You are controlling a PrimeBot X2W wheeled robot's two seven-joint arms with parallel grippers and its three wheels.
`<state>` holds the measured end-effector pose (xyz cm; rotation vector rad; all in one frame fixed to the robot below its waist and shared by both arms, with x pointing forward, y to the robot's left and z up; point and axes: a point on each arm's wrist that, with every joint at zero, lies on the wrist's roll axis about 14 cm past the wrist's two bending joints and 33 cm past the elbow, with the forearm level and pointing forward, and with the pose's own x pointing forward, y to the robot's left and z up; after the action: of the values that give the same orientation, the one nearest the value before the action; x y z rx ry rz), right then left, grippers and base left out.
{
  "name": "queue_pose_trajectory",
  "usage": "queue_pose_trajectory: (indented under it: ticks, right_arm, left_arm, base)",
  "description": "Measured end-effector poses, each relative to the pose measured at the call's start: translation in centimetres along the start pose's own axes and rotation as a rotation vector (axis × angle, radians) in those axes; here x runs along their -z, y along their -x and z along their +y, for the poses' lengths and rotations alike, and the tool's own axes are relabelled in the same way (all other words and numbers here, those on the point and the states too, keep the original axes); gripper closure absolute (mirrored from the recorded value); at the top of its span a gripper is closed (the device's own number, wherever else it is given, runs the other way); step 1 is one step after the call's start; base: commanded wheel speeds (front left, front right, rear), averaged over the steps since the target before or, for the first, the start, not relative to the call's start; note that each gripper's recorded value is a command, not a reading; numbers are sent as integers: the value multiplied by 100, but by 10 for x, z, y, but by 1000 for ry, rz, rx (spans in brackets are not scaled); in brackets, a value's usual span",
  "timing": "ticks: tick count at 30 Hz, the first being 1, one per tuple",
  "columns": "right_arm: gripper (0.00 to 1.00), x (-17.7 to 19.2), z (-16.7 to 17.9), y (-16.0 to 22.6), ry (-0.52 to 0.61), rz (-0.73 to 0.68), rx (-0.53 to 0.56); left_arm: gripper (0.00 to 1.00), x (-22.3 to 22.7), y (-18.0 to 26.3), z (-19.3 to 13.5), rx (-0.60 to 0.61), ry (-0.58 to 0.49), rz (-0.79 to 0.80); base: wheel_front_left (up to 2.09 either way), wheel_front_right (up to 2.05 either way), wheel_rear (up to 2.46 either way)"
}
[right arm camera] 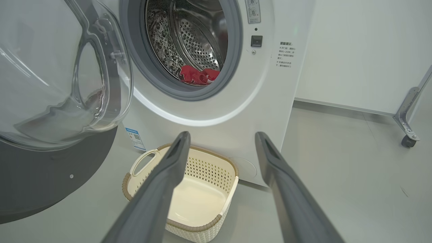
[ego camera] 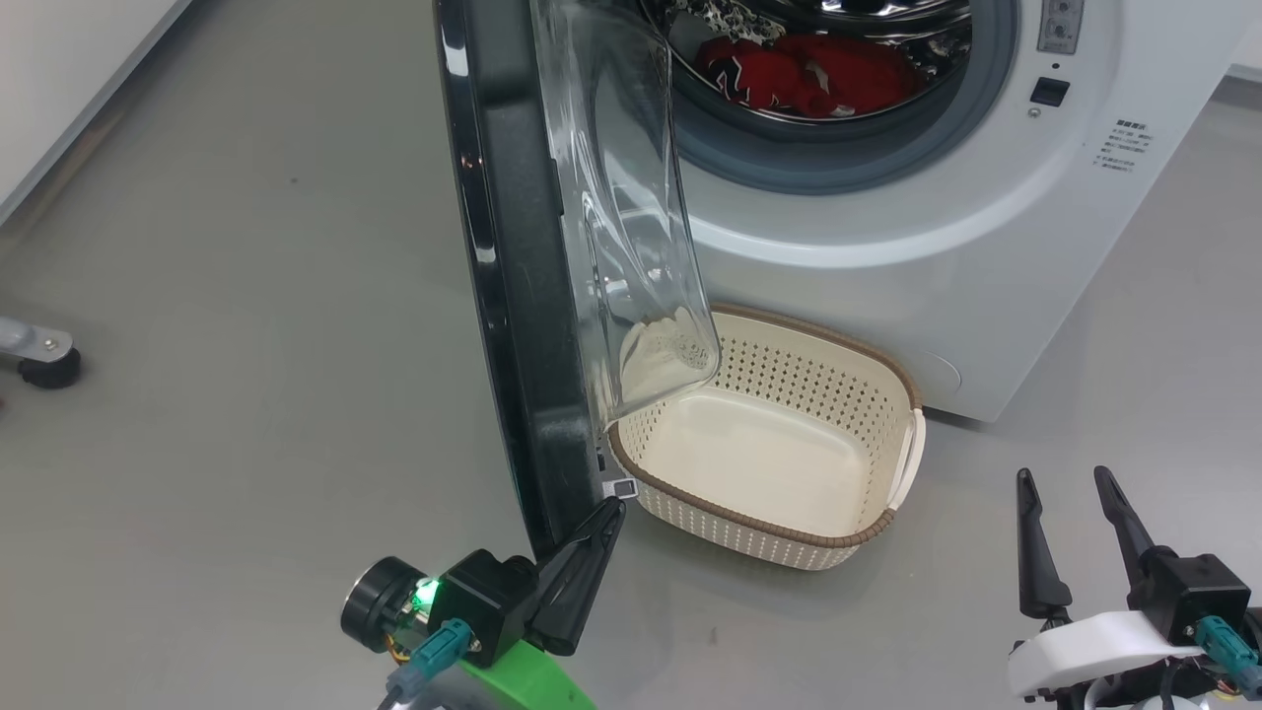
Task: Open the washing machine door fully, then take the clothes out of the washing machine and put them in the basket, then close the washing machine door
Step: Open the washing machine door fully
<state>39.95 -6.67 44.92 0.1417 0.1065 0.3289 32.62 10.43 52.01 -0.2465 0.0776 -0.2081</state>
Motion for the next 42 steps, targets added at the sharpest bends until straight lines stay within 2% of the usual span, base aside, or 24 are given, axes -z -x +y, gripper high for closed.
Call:
queue_pose_trajectory:
  ticks: [17, 34, 42]
  right_arm:
    - [0, 0, 19, -14, 8, 1, -61]
    - [0, 5, 50, -26, 17, 12, -163]
    - [0, 6, 53, -25, 9, 16, -172]
  left_arm:
    - [100, -5, 15, 24, -117, 4, -30]
    - [100, -8, 41, 71, -317, 2, -60]
    - [100, -6, 51, 96, -404, -7, -57]
  base:
    - [0, 0, 0]
    - [0, 0, 0]
    - [0, 0, 0]
